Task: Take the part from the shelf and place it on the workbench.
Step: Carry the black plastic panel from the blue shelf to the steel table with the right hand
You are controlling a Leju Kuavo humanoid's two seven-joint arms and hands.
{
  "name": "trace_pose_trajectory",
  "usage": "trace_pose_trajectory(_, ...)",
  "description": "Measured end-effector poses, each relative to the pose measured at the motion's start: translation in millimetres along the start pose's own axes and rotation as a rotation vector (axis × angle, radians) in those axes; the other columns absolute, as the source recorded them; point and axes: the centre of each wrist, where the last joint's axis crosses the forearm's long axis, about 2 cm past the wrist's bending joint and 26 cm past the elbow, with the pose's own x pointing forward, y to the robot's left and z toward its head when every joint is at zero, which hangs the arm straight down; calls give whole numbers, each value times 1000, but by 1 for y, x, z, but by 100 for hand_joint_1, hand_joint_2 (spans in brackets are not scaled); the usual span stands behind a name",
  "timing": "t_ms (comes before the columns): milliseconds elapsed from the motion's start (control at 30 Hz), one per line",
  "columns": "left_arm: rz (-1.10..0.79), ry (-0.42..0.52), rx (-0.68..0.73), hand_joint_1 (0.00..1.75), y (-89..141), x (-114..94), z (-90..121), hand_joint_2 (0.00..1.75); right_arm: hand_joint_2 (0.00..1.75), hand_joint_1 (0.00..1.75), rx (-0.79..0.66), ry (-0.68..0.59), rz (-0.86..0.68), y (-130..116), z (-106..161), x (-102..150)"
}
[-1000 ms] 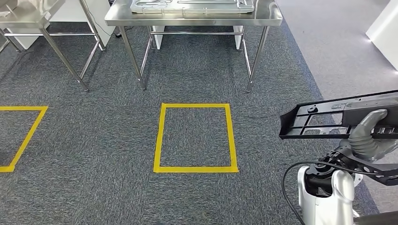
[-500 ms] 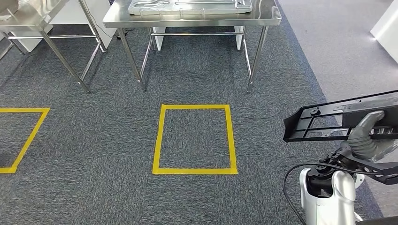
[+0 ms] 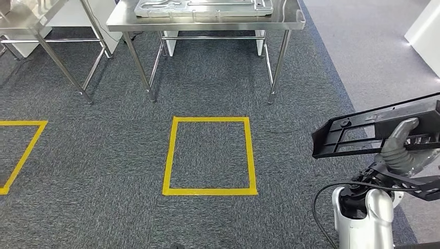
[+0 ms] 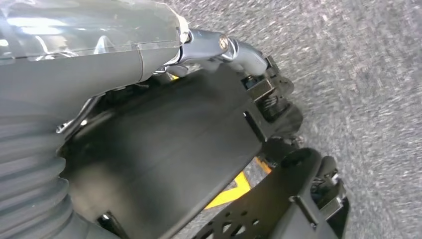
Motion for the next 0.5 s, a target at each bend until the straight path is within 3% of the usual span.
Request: trace_pose_trajectory(500, -5, 5, -7, 0, -2, -4, 1, 175, 175, 175, 64, 23, -2, 4, -5, -5)
